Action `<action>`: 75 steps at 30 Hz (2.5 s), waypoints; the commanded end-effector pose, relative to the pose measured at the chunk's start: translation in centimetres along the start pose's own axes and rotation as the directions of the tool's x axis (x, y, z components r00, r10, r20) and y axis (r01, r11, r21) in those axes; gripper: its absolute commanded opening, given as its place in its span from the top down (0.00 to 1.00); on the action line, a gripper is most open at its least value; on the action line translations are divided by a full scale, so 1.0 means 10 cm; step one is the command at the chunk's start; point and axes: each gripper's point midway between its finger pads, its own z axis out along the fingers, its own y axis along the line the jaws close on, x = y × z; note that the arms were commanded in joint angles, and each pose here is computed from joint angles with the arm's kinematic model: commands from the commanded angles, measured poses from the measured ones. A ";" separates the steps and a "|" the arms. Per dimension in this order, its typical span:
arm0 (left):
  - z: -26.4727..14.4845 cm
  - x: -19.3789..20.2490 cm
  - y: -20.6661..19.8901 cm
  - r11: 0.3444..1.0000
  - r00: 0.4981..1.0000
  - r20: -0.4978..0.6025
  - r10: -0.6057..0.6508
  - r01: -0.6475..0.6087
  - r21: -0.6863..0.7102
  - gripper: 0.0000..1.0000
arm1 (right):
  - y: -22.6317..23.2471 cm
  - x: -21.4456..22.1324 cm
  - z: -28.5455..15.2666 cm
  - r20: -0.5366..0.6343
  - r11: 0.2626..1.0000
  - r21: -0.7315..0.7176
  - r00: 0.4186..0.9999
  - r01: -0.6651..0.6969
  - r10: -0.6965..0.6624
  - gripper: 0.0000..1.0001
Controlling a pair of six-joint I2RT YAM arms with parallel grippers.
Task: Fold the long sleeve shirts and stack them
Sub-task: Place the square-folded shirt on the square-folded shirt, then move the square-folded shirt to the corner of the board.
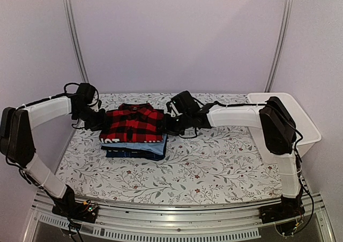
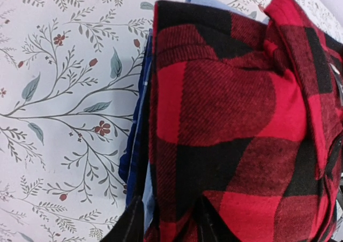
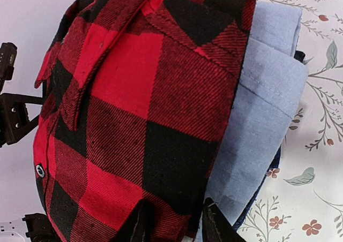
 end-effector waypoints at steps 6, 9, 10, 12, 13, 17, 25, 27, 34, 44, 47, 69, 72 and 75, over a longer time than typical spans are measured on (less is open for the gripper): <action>-0.45 -0.43 0.06 0.997 0.982 0.186 -0.010 0.024 -0.074 0.42 | 0.12 -0.11 -0.39 0.050 0.998 0.015 0.997 0.066 -0.066 0.59; -0.67 -0.54 -0.04 0.998 0.967 0.256 -0.005 0.022 -0.064 0.28 | 0.19 -0.22 -0.61 0.102 0.994 0.033 0.989 0.100 -0.103 0.47; -0.73 -0.56 -0.09 0.998 0.962 0.274 0.000 0.017 -0.060 0.25 | 0.22 -0.27 -0.69 0.121 0.993 0.037 0.986 0.113 -0.116 0.40; -0.83 -0.58 -0.22 0.999 0.952 0.305 0.012 0.002 -0.044 0.22 | 0.25 -0.33 -0.85 0.152 0.989 0.055 0.978 0.135 -0.142 0.29; -0.87 -0.58 -0.30 0.999 0.950 0.313 0.017 -0.007 -0.033 0.20 | 0.25 -0.35 -0.91 0.165 0.988 0.066 0.975 0.143 -0.152 0.26; -0.99 -0.51 -0.74 0.997 0.940 0.336 0.052 -0.066 0.029 0.00 | 0.23 -0.47 -1.18 0.211 0.983 0.101 0.962 0.155 -0.173 0.18; -0.88 -0.32 -1.72 0.975 0.937 0.319 0.145 -0.190 0.116 0.00 | -0.17 -0.63 -1.72 0.306 0.968 0.226 0.935 0.112 -0.179 0.04; -0.72 -0.23 -1.98 0.964 0.938 0.292 0.189 -0.234 0.126 0.00 | -0.26 -0.65 -1.85 0.332 0.963 0.254 0.926 0.094 -0.178 0.01; -0.28 -0.08 -2.77 0.922 0.920 0.242 0.308 -0.351 0.162 0.00 | -0.46 -0.67 -2.40 0.438 0.938 0.344 0.877 0.039 -0.198 0.01; 0.53 0.14 -3.37 0.872 0.888 0.172 0.426 -0.454 0.182 0.00 | -0.57 -0.57 -2.89 0.526 0.930 0.366 0.828 -0.013 -0.196 0.01; 0.75 0.16 -3.48 0.863 0.882 0.163 0.443 -0.469 0.190 0.00 | -0.58 -0.54 -2.94 0.530 0.931 0.365 0.825 -0.017 -0.193 0.01; 1.84 0.47 -2.85 0.919 0.921 -0.023 0.390 -0.387 0.073 0.00 | -0.67 -0.40 -2.85 0.491 0.933 0.360 0.855 -0.023 -0.168 0.01; 1.87 0.49 -2.71 0.925 0.925 -0.040 0.378 -0.376 0.053 0.00 | -0.68 -0.38 -2.81 0.485 0.934 0.356 0.860 -0.027 -0.160 0.01; 1.87 0.53 -2.57 0.932 0.930 -0.053 0.363 -0.361 0.037 0.00 | -0.69 -0.36 -2.78 0.475 0.935 0.355 0.866 -0.028 -0.155 0.01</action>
